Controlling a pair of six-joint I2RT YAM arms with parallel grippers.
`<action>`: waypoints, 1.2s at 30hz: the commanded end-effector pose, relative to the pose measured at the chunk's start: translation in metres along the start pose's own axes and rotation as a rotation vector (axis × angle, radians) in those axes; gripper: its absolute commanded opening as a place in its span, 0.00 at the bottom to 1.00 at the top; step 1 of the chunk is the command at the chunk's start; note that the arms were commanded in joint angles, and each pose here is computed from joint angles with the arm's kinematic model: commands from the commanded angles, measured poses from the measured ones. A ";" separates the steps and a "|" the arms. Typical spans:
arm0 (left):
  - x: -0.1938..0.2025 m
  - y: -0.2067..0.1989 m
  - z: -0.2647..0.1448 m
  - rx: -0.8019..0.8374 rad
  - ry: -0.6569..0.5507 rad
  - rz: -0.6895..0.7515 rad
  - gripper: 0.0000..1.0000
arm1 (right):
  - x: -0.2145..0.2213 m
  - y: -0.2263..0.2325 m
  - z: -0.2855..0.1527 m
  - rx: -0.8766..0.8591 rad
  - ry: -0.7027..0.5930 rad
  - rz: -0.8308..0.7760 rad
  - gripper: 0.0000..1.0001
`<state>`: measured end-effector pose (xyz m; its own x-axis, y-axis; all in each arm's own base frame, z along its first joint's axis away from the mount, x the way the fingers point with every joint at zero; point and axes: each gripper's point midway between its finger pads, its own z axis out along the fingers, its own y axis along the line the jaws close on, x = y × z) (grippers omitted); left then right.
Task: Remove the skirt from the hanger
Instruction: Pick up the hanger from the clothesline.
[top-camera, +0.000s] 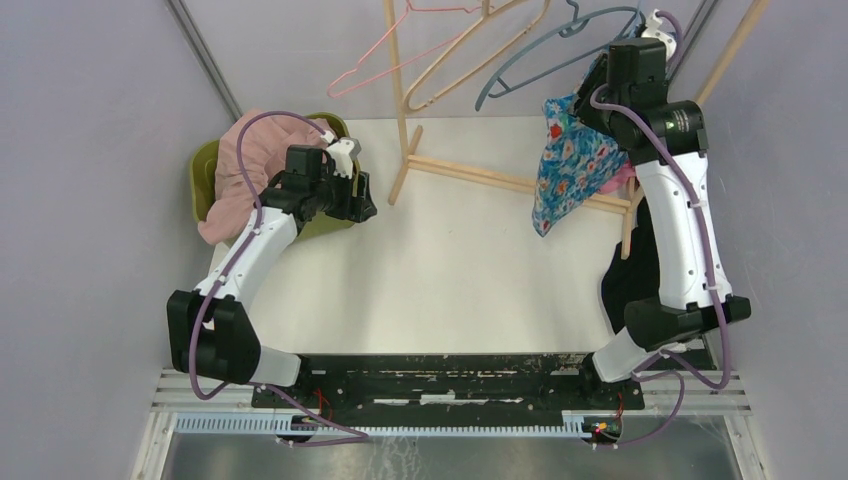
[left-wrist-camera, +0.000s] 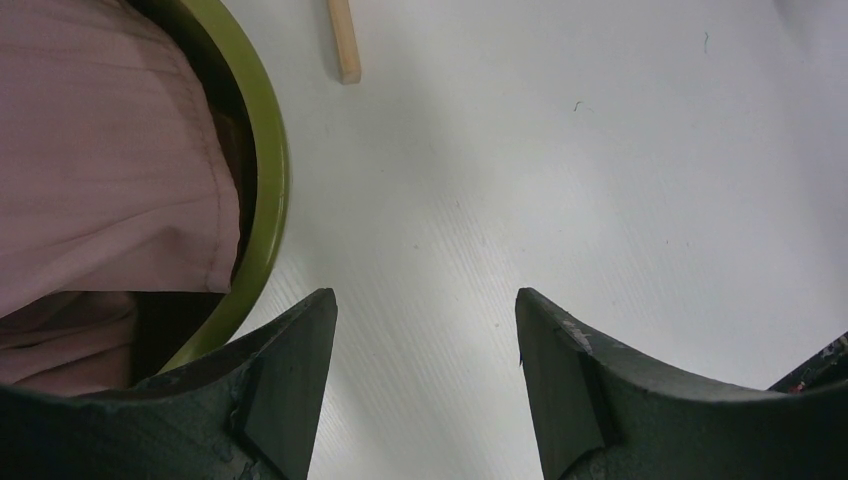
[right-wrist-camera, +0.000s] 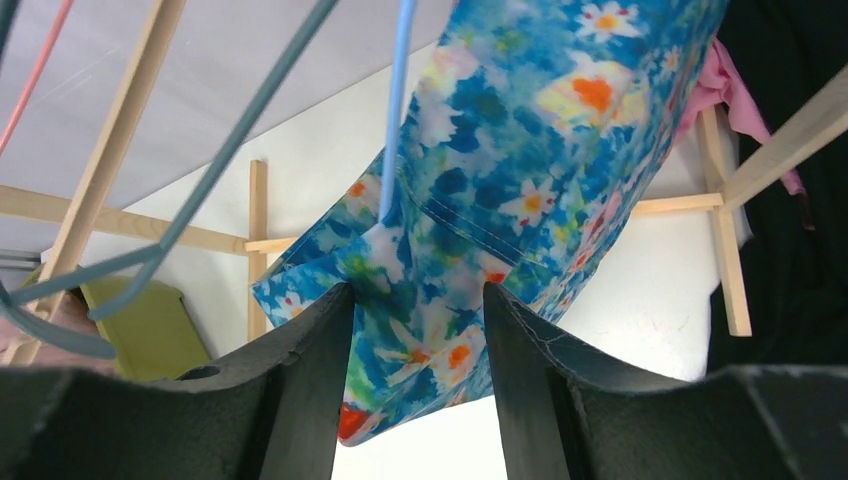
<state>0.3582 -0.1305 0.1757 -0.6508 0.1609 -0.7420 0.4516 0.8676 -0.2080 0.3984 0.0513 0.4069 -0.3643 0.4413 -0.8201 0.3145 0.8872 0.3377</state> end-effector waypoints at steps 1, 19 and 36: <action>-0.015 -0.006 -0.002 0.036 -0.040 0.064 0.73 | -0.027 0.025 -0.006 -0.050 -0.104 -0.013 0.56; -0.011 -0.015 0.002 0.089 -0.039 0.050 0.72 | -0.048 -0.051 -0.063 0.245 -0.275 -0.136 0.54; -0.009 -0.014 0.003 0.080 -0.031 0.062 0.72 | -0.099 -0.016 -0.039 0.186 -0.423 -0.092 0.54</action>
<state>0.3550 -0.1421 0.1726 -0.6572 0.1648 -0.7354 0.4900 0.8349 -0.2508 0.3732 0.0023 0.4869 -0.0925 0.2348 -0.9676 0.4514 0.8761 0.1694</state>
